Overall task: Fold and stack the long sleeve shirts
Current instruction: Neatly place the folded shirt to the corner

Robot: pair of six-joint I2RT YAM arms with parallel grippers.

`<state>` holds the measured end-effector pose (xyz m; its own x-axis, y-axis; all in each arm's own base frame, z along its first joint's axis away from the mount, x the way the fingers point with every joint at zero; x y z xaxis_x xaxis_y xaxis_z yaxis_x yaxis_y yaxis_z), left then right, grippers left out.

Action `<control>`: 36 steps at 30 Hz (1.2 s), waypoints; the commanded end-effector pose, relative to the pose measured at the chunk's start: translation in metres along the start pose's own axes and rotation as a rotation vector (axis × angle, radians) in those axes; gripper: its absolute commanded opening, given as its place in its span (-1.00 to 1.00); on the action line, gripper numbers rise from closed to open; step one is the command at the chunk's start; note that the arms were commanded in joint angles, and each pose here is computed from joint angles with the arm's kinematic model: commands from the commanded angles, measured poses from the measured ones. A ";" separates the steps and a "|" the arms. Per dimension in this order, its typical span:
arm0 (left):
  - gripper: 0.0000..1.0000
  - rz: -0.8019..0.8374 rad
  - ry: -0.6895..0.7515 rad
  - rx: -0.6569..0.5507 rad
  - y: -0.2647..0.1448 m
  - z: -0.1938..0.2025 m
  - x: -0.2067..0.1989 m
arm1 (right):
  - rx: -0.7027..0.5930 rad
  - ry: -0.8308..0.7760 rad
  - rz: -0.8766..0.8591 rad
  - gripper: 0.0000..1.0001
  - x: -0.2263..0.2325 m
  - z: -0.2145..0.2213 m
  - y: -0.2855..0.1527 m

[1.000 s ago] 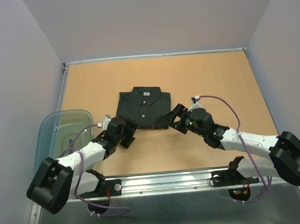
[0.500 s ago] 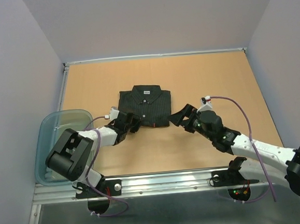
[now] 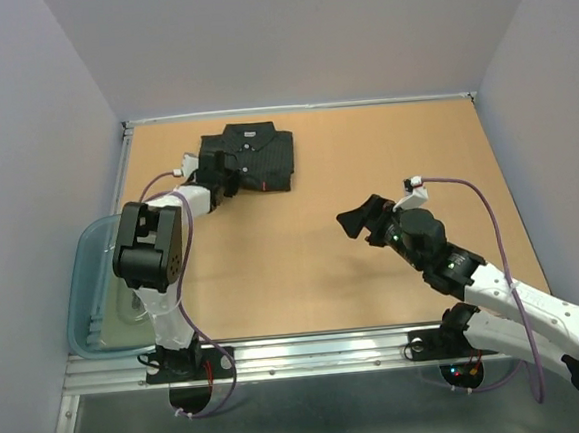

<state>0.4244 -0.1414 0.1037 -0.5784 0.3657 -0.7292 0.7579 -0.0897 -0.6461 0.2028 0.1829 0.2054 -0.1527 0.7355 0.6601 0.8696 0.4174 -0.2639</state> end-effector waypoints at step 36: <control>0.43 -0.194 0.043 -0.080 -0.009 -0.238 0.040 | -0.137 -0.148 0.009 1.00 0.032 -0.059 -0.013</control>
<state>0.4784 0.0880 0.0948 -0.7248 0.4276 -0.5402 0.6089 0.0306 -0.7927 0.2099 0.1749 0.2288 -0.1768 0.8248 0.5370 0.8916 0.3652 -0.2675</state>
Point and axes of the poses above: each gripper's point midway between its finger pads, its own y axis out along the fingers, its own x axis along the line the jaws close on, z = x × y, the point moved 6 cm from there along -y, back along the fingers, and after that the axes turned 2 degrees about -y, right-handed, at the moved point
